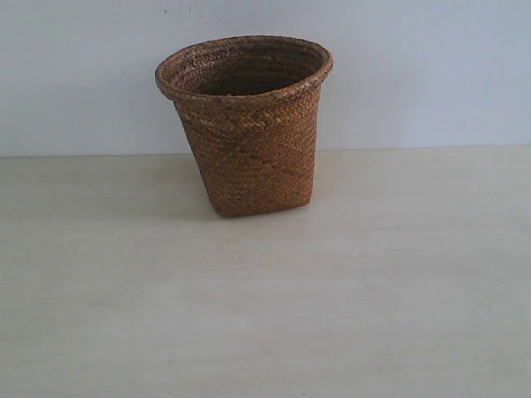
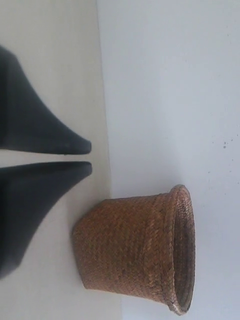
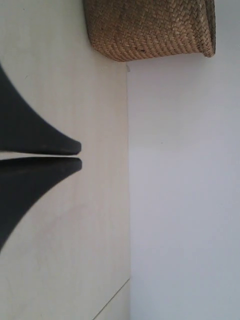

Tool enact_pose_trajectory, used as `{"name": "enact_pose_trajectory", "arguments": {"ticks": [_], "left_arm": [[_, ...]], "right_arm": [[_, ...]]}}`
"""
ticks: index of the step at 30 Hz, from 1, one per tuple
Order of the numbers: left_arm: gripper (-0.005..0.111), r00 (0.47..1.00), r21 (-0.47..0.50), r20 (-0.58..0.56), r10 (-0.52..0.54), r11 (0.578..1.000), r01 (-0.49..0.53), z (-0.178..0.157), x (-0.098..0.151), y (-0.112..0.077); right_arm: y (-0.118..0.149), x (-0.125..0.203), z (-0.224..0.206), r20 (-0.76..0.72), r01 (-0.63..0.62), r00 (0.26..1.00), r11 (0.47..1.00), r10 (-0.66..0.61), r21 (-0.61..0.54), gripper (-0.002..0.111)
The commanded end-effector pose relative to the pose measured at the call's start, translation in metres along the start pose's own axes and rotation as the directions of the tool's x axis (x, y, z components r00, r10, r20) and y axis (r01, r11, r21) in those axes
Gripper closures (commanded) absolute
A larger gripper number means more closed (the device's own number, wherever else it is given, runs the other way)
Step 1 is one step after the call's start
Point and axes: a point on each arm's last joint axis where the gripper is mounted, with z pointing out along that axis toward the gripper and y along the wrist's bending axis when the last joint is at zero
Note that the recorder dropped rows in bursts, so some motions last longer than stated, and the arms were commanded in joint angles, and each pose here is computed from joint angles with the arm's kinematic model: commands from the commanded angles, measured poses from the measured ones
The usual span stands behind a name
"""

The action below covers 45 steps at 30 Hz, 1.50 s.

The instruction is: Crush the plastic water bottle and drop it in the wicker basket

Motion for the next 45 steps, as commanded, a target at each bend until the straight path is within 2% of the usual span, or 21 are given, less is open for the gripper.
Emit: {"name": "enact_pose_trajectory", "arguments": {"ticks": [1, 5, 8, 15, 19, 45], "left_arm": [[0.102, 1.0, -0.039, -0.003, -0.01, 0.999, 0.009, -0.004, 0.019, 0.003], [0.102, 0.999, -0.055, -0.017, -0.043, 0.998, 0.042, -0.005, 0.037, 0.004], [0.102, 0.997, -0.053, 0.015, -0.071, 0.996, 0.072, -0.007, 0.037, 0.004], [0.102, 0.996, -0.054, -0.06, -0.072, 0.996, 0.069, -0.008, 0.044, 0.003], [0.102, 0.986, -0.056, -0.156, -0.064, 0.997, 0.056, -0.009, 0.053, 0.003], [0.102, 0.985, -0.059, -0.159, -0.06, 0.997, 0.051, -0.009, 0.053, 0.003]], "right_arm": [[0.0, 0.0, 0.0, -0.003, -0.002, 1.0, 1.0, 0.002, -0.001, 0.108], [0.0, 0.0, 0.0, -0.003, -0.002, 1.0, 1.0, 0.002, -0.001, 0.108], [0.0, 0.0, 0.0, -0.003, -0.002, 1.0, 1.0, 0.002, -0.001, 0.108], [0.0, 0.0, 0.0, -0.003, -0.002, 1.0, 1.0, 0.002, -0.001, 0.108], [0.0, 0.0, 0.0, -0.003, -0.002, 1.0, 1.0, 0.002, -0.001, 0.108], [0.0, 0.0, 0.0, -0.003, -0.002, 1.0, 1.0, 0.002, -0.001, 0.108]]}}
